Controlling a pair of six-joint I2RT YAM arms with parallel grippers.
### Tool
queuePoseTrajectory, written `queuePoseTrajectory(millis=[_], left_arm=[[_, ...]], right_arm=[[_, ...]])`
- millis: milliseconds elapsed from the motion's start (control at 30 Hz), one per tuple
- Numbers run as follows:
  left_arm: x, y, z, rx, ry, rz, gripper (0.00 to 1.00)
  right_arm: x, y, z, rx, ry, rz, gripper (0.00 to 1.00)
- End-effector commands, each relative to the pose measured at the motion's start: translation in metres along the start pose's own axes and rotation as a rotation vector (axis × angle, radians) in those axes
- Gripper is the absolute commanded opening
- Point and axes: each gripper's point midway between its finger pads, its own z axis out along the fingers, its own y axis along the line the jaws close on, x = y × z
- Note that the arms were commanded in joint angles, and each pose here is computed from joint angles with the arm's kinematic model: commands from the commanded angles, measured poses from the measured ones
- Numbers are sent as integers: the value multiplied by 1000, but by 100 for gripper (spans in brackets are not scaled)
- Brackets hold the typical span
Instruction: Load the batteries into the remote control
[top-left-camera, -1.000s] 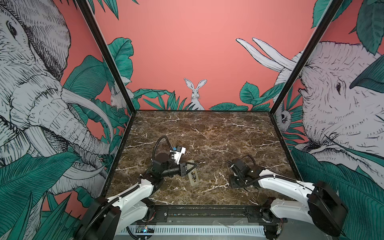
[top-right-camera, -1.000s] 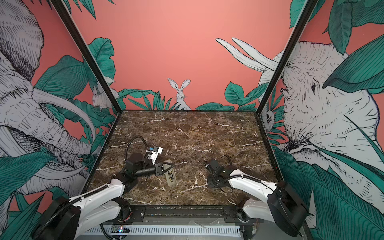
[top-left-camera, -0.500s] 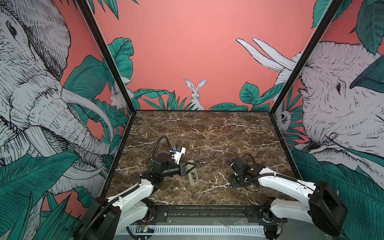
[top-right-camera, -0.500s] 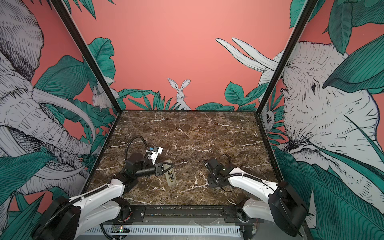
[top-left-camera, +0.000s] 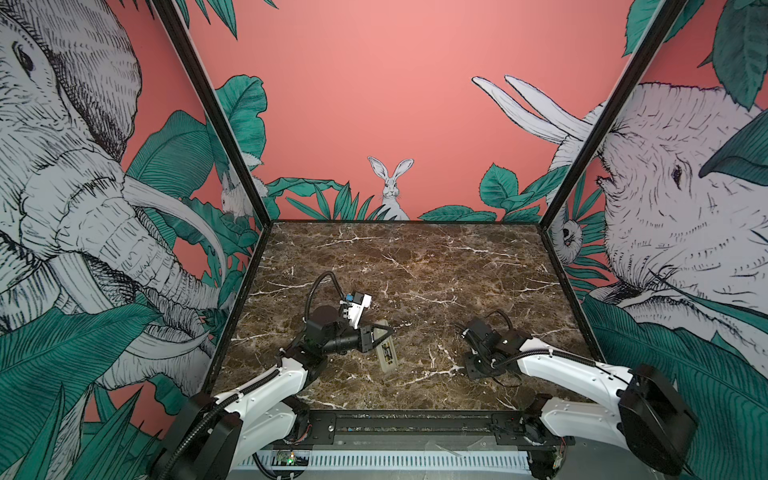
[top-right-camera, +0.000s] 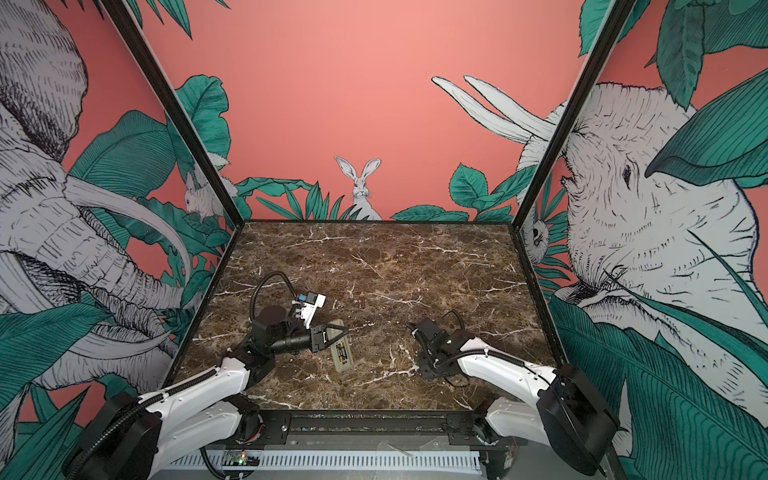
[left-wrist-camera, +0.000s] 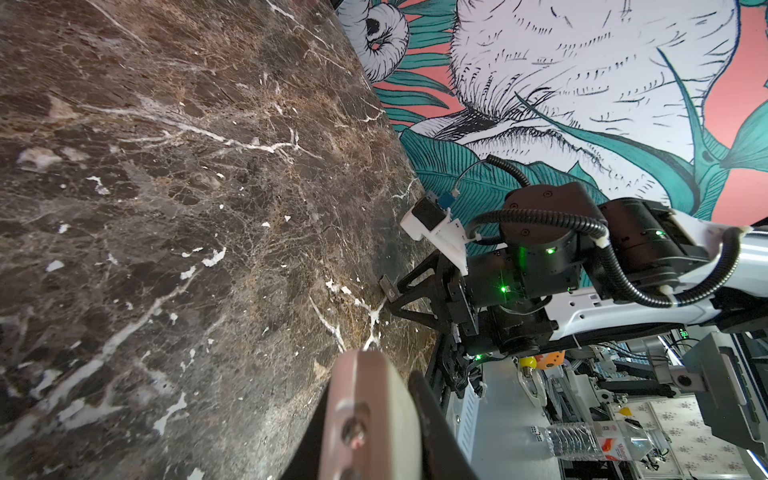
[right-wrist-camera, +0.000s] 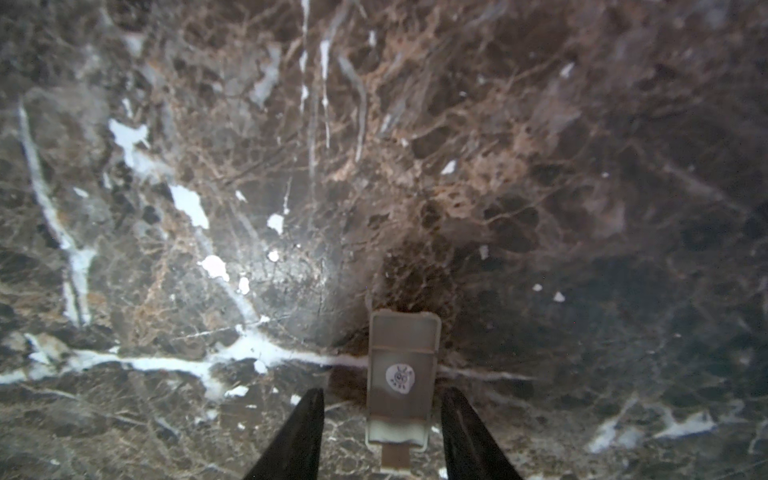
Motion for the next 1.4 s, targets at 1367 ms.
queuePoseTrajectory(millis=[1367], left_arm=[[-3, -7, -2, 22, -17, 23, 0]], right_arm=[[-11, 2, -7, 18, -13, -15, 43]])
